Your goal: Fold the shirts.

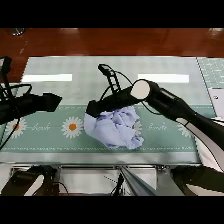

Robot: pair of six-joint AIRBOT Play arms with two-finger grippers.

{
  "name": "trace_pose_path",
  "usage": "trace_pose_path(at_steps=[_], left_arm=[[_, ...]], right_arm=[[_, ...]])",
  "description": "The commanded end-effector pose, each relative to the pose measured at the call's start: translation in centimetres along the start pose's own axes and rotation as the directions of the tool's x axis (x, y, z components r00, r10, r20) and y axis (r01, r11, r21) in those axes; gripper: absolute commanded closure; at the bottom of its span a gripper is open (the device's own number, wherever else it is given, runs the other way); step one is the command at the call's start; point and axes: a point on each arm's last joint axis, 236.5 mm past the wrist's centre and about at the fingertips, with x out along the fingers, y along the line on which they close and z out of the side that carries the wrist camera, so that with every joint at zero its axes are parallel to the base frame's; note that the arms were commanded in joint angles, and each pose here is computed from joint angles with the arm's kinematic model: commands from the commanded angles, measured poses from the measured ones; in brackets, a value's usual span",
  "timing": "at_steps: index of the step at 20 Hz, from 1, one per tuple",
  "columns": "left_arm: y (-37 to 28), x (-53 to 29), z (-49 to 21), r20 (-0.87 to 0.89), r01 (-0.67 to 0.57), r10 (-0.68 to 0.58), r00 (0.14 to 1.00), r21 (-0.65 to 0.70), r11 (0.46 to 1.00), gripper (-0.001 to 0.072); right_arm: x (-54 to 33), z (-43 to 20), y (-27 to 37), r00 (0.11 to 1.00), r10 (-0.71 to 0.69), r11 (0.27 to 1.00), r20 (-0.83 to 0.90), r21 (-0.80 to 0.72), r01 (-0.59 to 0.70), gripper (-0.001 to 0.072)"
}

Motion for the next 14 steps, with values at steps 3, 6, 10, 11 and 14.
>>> trace_pose_path(at_steps=[3,6,10,11,14], left_arm=[[-2.2,-0.1,-2.1,-0.089,0.086,-0.091,0.992,-0.054,0.995,0.0005],[-1.5,0.3,-8.3,-0.365,0.061,-0.083,0.927,-0.072,0.996,0.0005],[-1.7,3.7,-17.7,-0.582,0.065,-0.205,0.787,-0.252,0.965,0.0006],[-3.9,4.9,-18.4,-0.545,0.153,-0.325,0.773,-0.338,0.929,0.0006],[-8.4,7.9,-17.9,-0.381,0.322,-0.533,0.755,-0.493,0.809,0.0006]], right_arm=[[-12.6,6.3,-6.8,0.984,-0.076,0.995,0.161,0.084,0.063,0.0093],[-24.4,4.0,-16.5,0.904,-0.383,0.916,0.191,0.208,0.344,0.0094],[-29.5,-6.7,-25.2,0.820,-0.565,0.733,0.092,0.511,0.448,0.0095],[-28.3,-9.1,-25.7,0.835,-0.544,0.714,0.081,0.568,0.410,0.0094],[-22.6,-14.3,-25.4,0.894,-0.444,0.706,0.065,0.640,0.304,0.0095]])
